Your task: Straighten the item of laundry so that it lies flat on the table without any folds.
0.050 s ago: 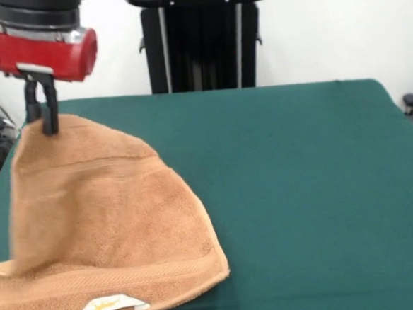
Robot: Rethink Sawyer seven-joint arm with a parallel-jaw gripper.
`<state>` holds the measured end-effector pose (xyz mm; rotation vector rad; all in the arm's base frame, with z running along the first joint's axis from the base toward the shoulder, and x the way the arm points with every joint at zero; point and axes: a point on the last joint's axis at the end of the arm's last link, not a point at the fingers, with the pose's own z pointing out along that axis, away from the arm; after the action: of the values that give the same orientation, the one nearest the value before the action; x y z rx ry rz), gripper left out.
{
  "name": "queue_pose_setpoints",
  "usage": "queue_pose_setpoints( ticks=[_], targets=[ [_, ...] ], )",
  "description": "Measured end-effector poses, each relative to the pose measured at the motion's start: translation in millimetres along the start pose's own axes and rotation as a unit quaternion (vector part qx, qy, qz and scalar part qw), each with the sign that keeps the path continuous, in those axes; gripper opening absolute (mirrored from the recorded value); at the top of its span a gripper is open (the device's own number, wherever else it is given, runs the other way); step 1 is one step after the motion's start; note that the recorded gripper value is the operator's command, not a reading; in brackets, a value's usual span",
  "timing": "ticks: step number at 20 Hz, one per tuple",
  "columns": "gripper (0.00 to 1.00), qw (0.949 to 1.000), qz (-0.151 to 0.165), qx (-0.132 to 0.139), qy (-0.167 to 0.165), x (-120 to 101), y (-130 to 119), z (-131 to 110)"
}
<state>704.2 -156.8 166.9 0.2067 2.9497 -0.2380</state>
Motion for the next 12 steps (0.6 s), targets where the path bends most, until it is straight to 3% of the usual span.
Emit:
queue_pose_setpoints(
  ticks=[12],
  targets=[
    [0.0, 1.0, -0.008, -0.001, 0.002, 2.9, 9.3, -4.5]
  ],
)
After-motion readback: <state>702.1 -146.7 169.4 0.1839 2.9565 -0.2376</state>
